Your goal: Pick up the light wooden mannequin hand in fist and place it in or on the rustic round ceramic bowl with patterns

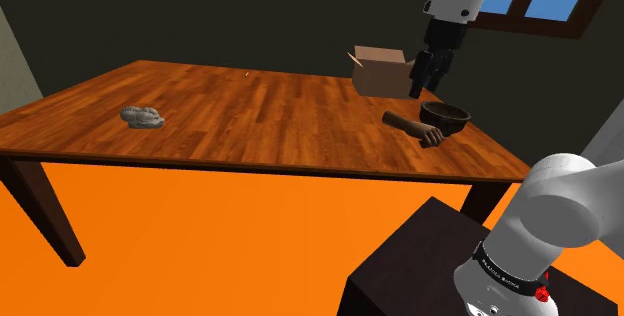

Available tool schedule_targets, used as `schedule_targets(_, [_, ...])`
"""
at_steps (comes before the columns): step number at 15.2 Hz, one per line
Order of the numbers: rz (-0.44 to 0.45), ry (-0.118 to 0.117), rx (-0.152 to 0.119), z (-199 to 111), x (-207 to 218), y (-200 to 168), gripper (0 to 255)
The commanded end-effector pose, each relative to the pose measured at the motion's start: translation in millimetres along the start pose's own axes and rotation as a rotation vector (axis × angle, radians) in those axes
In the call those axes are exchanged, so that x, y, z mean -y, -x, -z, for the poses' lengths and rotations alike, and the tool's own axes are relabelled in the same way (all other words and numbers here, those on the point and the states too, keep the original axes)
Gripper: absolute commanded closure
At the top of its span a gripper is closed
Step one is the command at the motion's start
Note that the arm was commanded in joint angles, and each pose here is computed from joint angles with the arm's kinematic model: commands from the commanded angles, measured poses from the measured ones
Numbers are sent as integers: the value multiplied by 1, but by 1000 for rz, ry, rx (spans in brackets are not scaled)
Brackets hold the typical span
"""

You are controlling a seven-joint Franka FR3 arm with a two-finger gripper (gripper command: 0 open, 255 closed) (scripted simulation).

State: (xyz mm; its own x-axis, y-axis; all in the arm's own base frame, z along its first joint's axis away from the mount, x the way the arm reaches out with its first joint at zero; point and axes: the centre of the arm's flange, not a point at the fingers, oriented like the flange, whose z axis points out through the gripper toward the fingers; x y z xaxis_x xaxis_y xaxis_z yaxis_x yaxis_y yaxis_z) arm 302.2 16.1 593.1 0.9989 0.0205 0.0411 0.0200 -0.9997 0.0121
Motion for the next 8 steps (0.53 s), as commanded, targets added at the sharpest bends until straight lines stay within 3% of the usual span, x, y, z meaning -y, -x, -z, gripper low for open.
schedule_targets(1, [0, 0, 0, 0, 0, 0, 0])
schedule_targets(8, [-69, 44, 66, -52, -59, -50, 0])
